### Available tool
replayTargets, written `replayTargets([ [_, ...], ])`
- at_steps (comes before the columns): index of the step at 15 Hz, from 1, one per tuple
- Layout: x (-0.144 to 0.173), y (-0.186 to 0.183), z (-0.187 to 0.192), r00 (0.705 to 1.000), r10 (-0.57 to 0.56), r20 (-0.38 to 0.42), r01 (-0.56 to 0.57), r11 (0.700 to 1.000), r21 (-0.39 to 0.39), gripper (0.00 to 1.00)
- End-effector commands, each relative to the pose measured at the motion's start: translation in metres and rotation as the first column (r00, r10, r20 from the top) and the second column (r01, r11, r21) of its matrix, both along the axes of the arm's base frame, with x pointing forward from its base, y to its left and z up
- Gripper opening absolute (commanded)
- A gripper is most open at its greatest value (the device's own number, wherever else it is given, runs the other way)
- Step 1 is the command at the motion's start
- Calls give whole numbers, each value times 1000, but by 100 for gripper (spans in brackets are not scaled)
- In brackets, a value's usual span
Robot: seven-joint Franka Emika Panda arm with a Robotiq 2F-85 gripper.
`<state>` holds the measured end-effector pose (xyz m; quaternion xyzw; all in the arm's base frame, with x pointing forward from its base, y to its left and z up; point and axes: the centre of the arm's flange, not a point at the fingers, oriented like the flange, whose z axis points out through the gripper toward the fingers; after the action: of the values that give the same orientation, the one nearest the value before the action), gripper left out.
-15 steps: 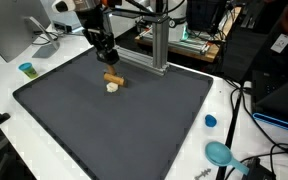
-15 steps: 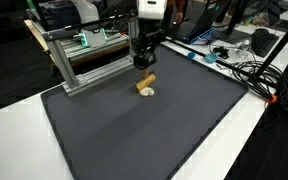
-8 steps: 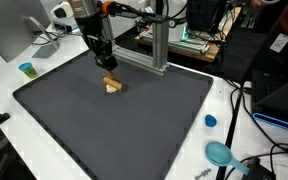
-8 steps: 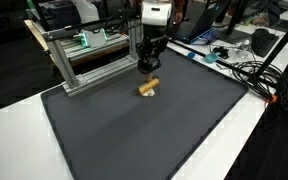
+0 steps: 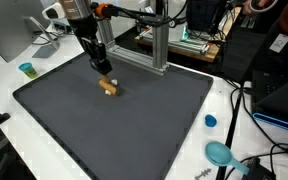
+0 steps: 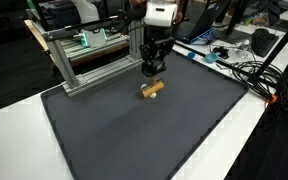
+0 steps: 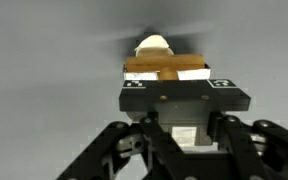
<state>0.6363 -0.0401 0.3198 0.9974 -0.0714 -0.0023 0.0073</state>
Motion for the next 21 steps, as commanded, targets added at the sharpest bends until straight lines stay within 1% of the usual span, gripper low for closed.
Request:
replayTargets([
  [1, 26, 2, -23, 999, -35, 12, 35, 999, -5, 22],
  [3, 30, 1, -22, 999, -42, 20, 42, 999, -3, 22],
  [5, 32, -2, -14, 998, -54, 37, 54, 999, 5, 22],
  [7, 29, -12, 8, 994, -69, 87, 67, 998, 21, 22],
  [8, 23, -20, 22, 990, -65, 124, 64, 998, 14, 22],
  [9, 18, -26, 31, 988, -55, 143, 56, 998, -1, 22],
  [11, 7, -37, 41, 993, 3, 121, 1, 999, -37, 22],
  [13, -1, -36, 37, 995, 49, 88, -46, 998, -36, 22],
  [16, -12, -24, 25, 994, 104, 44, -103, 994, -18, 22],
  [19, -17, -16, 13, 992, 124, 31, -123, 992, -4, 22],
  [21, -14, -11, -1, 994, 107, 37, -106, 994, -5, 22],
])
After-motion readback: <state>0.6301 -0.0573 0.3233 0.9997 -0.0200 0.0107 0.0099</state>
